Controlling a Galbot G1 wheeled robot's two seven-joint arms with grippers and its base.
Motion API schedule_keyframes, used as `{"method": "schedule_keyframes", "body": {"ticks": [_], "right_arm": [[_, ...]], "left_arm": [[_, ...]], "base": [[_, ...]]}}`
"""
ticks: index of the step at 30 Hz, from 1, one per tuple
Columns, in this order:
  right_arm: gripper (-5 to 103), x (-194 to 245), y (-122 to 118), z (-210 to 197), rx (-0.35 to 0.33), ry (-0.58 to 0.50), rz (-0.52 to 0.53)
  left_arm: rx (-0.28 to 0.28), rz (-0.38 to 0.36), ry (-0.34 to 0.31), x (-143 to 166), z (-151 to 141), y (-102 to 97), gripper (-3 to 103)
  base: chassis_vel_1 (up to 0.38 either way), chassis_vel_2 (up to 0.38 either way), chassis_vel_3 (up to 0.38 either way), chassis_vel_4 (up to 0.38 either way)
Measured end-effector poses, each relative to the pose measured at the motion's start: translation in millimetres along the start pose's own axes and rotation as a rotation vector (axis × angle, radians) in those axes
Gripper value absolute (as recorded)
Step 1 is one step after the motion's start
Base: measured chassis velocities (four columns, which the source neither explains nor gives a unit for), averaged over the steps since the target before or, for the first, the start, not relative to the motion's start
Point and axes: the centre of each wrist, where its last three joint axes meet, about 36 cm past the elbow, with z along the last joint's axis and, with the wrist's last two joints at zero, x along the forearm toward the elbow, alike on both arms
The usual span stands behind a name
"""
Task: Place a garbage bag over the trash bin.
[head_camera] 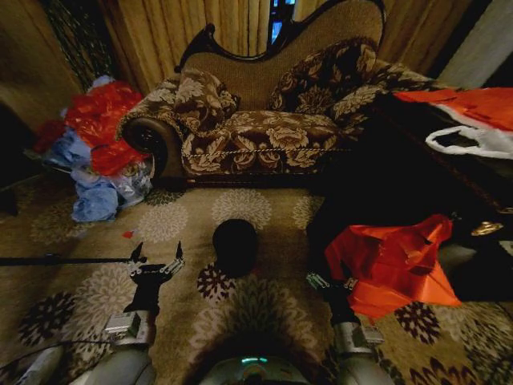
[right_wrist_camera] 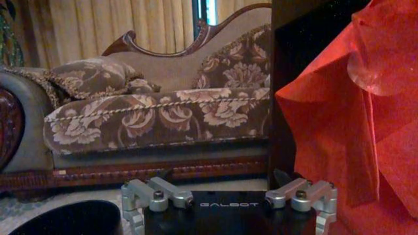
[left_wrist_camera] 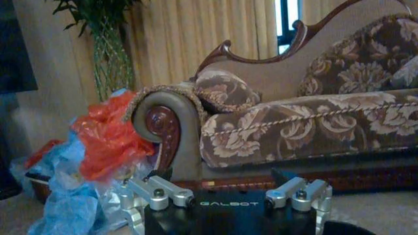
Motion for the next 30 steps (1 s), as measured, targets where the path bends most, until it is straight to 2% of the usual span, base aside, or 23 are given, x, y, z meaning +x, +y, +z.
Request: {"method": "schedule_keyframes", "body": {"ticks": [6, 9, 10, 13, 14, 17, 21, 24, 26, 28, 29, 30], "right_arm": [[100, -1.5, -4.2, -1.5, 0.008, -0.003, 0.014], [100, -1.4, -8.2, -3.7, 0.017, -0.001, 0.018], [100, -1.0, -9.6, -4.2, 0.021, 0.0, 0.02], [100, 1.2, -12.5, -4.5, 0.029, 0.007, 0.025], [100, 1.2, -12.5, -4.5, 0.029, 0.007, 0.025], [100, 1.5, -15.8, -1.6, 0.041, 0.014, 0.036], [100, 1.6, -16.5, 0.6, 0.041, 0.019, 0.043], [100, 1.8, -16.2, 4.0, 0.039, 0.027, 0.048], [100, 1.7, -16.1, 4.9, 0.038, 0.029, 0.048], [100, 1.2, -15.9, 7.1, 0.038, 0.033, 0.048], [100, 0.8, -15.6, 9.3, 0.039, 0.038, 0.047], [100, 0.8, -15.6, 9.3, 0.039, 0.038, 0.047]], "left_arm": [[-0.009, -0.01, 0.006, -3.7, -0.9, -0.2, 100], [0.003, -0.015, 0.004, -8.1, -0.3, 0.2, 100], [0.017, -0.012, 0.004, -10.3, -0.5, 0.0, 100], [0.107, 0.028, 0.022, -18.3, -2.8, -3.5, 100], [0.107, 0.028, 0.022, -18.3, -2.8, -3.5, 100], [0.2, 0.094, 0.062, -25.8, -8.0, -7.6, 100], [0.223, 0.126, 0.076, -31.5, -13.8, -7.2, 100], [0.187, 0.135, 0.058, -37.9, -16.2, -4.6, 100], [0.183, 0.137, 0.056, -39.2, -16.2, -4.2, 100], [0.221, 0.153, 0.068, -40.8, -17.3, -6.2, 100], [0.291, 0.19, 0.098, -41.4, -20.4, -11.5, 100], [0.291, 0.19, 0.098, -41.4, -20.4, -11.5, 100]], "base": [[0.0, 0.0, 0.0, 0.0], [0.0, 0.0, 0.0, 0.0], [0.0, 0.0, 0.0, 0.0], [0.0, 0.0, 0.0, 0.0], [0.0, 0.0, 0.0, 0.0], [0.0, 0.0, 0.0, 0.0], [0.0, 0.0, 0.0, 0.0], [0.0, 0.0, 0.0, 0.0], [0.0, 0.0, 0.0, 0.0], [0.0, 0.0, 0.0, 0.0], [0.0, 0.0, 0.0, 0.0], [0.0, 0.0, 0.0, 0.0]]}}
